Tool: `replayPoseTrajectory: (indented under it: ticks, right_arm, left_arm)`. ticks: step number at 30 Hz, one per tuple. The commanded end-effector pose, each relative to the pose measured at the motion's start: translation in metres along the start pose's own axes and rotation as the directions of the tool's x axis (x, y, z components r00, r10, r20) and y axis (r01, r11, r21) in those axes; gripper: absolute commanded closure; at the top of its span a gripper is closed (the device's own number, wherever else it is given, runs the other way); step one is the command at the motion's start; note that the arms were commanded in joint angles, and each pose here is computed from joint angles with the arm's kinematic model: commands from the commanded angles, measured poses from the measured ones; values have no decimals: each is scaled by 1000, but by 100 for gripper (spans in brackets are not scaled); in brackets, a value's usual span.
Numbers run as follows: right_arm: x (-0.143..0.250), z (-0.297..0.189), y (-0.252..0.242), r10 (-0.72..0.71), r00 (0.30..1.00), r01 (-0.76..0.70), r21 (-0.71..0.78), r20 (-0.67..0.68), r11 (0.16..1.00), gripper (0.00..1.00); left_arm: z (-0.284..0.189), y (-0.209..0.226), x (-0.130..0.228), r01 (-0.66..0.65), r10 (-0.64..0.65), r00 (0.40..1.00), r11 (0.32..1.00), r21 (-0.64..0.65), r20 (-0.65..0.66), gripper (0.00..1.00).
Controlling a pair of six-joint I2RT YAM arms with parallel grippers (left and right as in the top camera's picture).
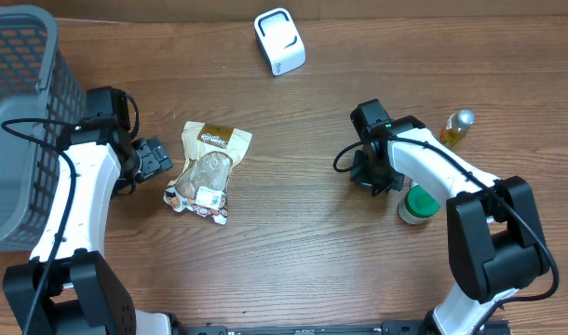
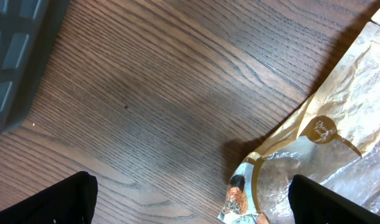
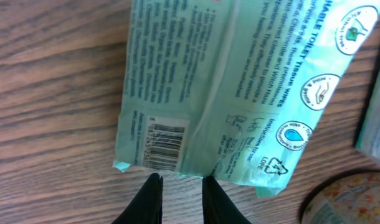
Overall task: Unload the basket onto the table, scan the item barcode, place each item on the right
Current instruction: 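Carry the tissue pack right and set it down near the jar, then move the open right gripper left to the Pantree bread bag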
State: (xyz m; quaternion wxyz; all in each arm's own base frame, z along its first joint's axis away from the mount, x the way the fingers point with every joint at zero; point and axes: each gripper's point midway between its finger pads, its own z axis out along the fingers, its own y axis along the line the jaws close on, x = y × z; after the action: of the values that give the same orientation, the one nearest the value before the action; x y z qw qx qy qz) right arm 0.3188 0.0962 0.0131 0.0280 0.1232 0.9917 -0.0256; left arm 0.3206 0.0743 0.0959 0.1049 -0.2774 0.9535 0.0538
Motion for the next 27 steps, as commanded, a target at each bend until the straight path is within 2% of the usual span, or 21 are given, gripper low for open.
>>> replayPoseTrajectory:
  ticks: [1,4,7,12,14,17,23,25,27]
  right_arm:
    - [5,-9,19,-48,998,44,-97,-39,994,82]
    - [1,-28,48,-80,996,67,-228,-48,971,82]
    - [-24,-41,71,-93,994,106,-315,54,943,82]
    - [-67,-44,82,-51,967,133,-324,250,937,82]
    - [-71,-42,83,-43,961,135,-326,274,936,81]
    - [-72,-34,78,-41,961,125,-295,275,947,80]
    - [-74,-1,51,-39,967,77,-144,250,987,76]
    - [-72,9,31,-36,973,50,-59,228,997,70]
    - [-70,12,9,-24,978,22,13,207,1000,69]
  left_arm:
    - [-5,3,-2,20,-20,1000,1000,0,17,0]
    - [-5,3,-2,20,-20,1000,1000,0,17,0]
    - [-5,3,-2,20,-20,1000,1000,0,17,0]
    - [-5,3,-2,20,-20,1000,1000,0,17,1]
    - [-5,3,-2,20,-20,1000,1000,0,17,0]
    - [-5,3,-2,20,-20,1000,1000,0,17,0]
    - [-5,3,-2,20,-20,1000,1000,0,17,0]
    - [-5,3,-2,20,-20,1000,1000,0,17,0]
    - [-5,3,-2,20,-20,1000,1000,0,17,0]
